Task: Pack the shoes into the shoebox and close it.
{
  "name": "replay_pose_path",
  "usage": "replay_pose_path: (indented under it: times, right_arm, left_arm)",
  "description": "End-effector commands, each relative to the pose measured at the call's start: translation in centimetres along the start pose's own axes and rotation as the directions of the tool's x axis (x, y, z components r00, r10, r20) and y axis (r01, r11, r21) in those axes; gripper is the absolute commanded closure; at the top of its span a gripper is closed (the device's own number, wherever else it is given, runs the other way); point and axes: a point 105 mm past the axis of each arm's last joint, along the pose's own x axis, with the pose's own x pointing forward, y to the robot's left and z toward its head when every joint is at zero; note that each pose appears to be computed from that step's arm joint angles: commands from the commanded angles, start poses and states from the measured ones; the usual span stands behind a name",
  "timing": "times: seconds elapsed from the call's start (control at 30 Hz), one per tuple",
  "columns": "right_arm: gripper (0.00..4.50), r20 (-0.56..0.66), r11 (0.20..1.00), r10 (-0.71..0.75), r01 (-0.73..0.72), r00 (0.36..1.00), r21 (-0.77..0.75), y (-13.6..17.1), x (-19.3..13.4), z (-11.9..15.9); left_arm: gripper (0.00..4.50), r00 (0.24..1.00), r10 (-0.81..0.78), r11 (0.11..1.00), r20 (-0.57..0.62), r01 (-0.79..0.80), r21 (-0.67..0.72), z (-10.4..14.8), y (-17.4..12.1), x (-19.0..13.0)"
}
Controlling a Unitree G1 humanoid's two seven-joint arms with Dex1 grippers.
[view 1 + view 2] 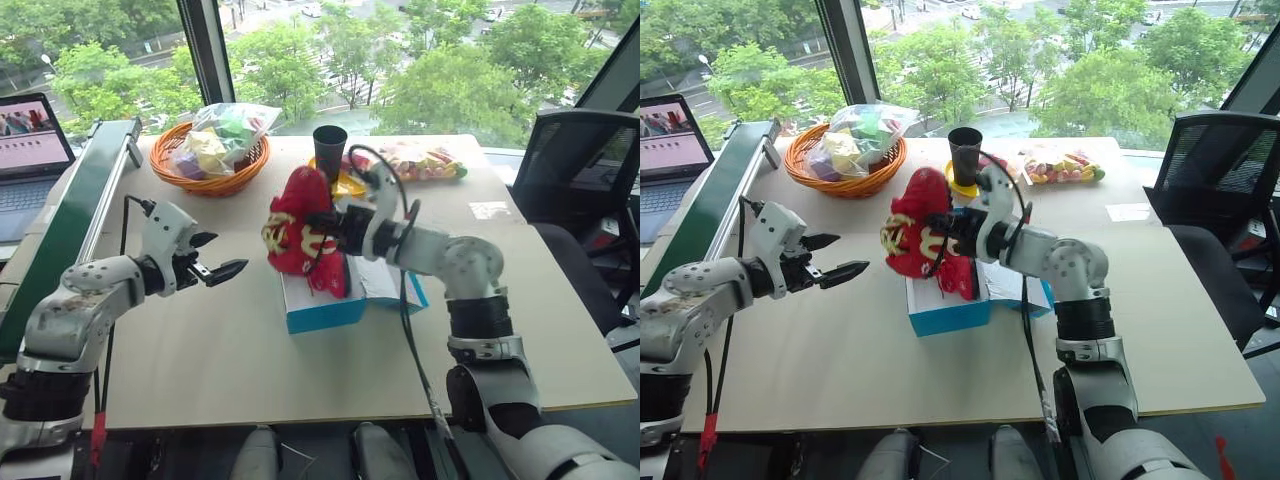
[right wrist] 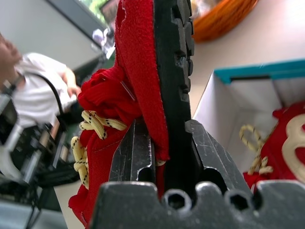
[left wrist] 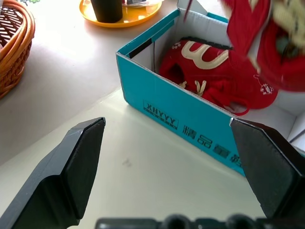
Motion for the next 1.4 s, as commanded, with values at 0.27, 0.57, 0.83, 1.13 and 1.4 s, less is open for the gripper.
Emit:
replay_pose_path:
  times: [0.27,0.57,0.83,1.13,1.4]
  right_arm:
    - [4.14,-0.069,0.992,-0.061,0.052,0.996,-0.115,-3.5,-0.5,-1.2]
    - [4.14,-0.356,0.884,-0.223,0.034,0.907,-0.467,-5.1,-0.3,-4.0]
    - [2.53,-0.389,0.825,-0.264,-0.003,0.882,-0.565,-4.6,1.5,-3.9]
    - [0.02,-0.125,0.887,-0.175,0.101,0.977,-0.451,-0.6,2.3,3.2]
    - [0.02,0.058,0.908,-0.111,0.125,0.992,-0.400,2.3,-0.8,8.2]
  left_arm:
    - [0.00,0.997,-0.045,0.998,0.060,0.043,0.036,1.2,-2.3,-0.1]
    - [0.00,0.997,-0.022,1.000,0.075,0.021,0.017,0.5,-3.0,0.1]
    - [0.00,0.996,-0.003,1.000,0.084,0.003,0.002,0.2,-3.5,0.3]
    - [0.00,0.997,-0.048,0.998,0.060,0.046,0.039,0.3,-3.8,0.7]
    - [0.00,0.990,-0.140,0.981,0.024,0.135,0.137,1.9,-3.2,1.0]
